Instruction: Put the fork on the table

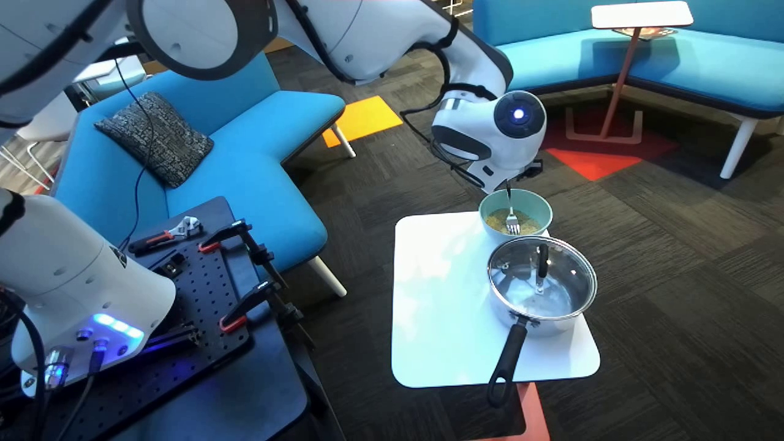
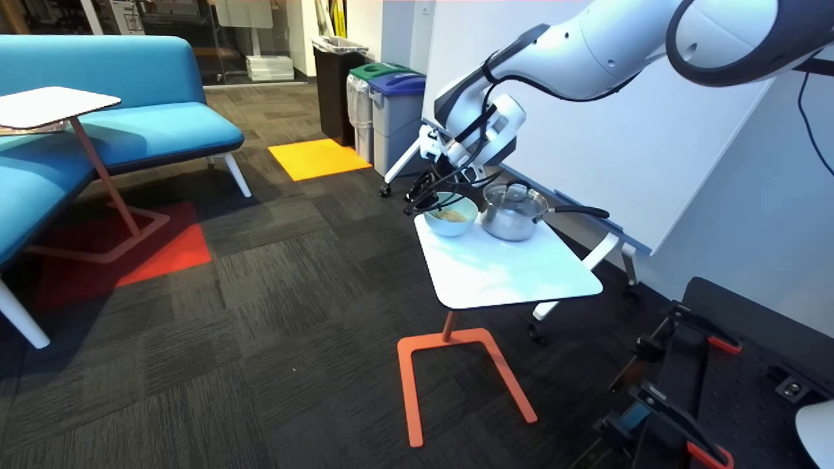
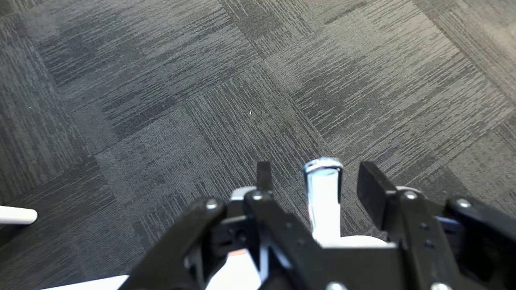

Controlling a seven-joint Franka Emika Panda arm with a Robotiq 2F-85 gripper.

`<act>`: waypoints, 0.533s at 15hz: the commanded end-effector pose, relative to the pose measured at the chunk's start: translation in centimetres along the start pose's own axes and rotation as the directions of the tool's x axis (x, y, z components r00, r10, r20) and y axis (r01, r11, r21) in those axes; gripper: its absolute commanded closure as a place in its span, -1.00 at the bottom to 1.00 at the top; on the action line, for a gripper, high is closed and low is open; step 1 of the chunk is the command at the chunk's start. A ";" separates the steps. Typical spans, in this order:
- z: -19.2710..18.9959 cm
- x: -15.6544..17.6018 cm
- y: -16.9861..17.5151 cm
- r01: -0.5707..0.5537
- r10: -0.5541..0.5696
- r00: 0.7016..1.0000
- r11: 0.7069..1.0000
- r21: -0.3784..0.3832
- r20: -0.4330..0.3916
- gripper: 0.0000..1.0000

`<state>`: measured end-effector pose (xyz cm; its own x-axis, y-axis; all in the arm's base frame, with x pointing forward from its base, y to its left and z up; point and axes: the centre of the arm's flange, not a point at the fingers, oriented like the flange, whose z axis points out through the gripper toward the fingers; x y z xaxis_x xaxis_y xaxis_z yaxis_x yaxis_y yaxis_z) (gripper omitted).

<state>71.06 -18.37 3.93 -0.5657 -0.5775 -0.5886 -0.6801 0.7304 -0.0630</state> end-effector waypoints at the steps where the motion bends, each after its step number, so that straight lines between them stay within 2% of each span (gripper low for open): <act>1: 0.1 -0.7 -0.7 -0.007 0.007 1.000 1.000 0.030 -0.012 0.45; 5: -0.4 -0.6 -0.9 -0.010 0.010 1.000 0.999 0.047 -0.011 1.00; 8: -1.1 -0.5 -1.2 -0.014 0.014 1.000 0.999 0.048 0.000 1.00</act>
<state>71.18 -18.94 4.24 -0.5671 -0.5830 -0.5819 -0.6702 0.7372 -0.0855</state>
